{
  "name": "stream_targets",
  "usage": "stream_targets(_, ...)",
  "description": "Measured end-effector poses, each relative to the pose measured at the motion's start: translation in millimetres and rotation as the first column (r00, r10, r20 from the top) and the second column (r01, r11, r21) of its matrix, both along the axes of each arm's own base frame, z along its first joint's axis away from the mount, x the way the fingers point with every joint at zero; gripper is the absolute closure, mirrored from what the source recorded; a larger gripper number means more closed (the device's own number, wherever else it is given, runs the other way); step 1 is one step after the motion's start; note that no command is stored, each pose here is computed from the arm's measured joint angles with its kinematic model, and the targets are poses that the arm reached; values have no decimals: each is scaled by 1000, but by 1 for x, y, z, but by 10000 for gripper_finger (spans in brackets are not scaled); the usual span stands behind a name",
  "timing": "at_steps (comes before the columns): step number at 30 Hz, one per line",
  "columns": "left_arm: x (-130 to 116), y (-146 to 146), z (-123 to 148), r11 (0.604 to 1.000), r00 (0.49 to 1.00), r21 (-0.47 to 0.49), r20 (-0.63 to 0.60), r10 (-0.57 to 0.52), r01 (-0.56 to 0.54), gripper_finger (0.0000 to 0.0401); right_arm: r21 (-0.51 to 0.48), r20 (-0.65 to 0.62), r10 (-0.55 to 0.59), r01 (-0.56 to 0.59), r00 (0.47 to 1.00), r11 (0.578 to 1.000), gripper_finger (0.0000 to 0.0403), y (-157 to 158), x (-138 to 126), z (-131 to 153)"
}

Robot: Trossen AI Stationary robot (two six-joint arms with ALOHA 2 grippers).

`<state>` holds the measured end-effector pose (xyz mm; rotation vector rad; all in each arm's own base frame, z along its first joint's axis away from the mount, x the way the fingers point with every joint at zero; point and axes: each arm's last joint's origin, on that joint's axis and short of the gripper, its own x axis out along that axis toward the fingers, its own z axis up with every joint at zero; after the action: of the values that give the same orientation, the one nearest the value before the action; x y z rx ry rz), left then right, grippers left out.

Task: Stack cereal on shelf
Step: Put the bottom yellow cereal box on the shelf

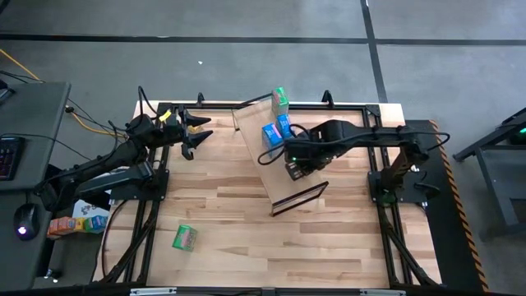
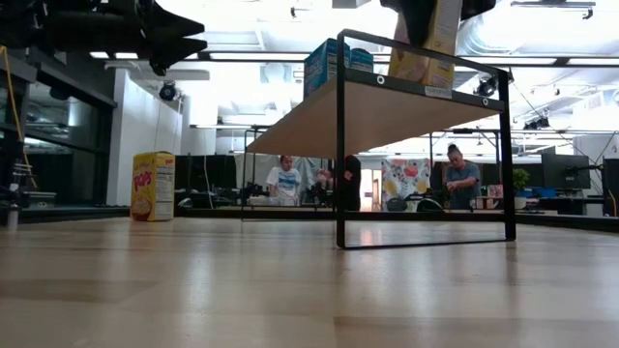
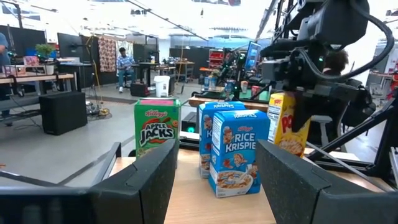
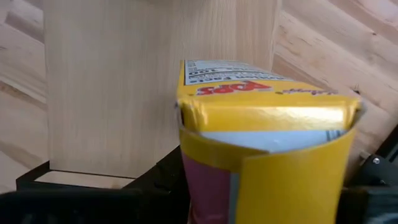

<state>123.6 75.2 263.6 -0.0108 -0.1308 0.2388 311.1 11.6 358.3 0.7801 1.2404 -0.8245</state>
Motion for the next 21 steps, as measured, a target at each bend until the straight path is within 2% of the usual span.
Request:
stream_targets(14,0,0,0,1000,1000,0,0,0,0,193,-8,-6,22,-22,1000,1000,271,-1,1,-1)
stream_targets(21,0,0,0,1000,1000,-1,0,0,0,193,-2,-6,22,-22,1000,1000,234,-1,1,-1)
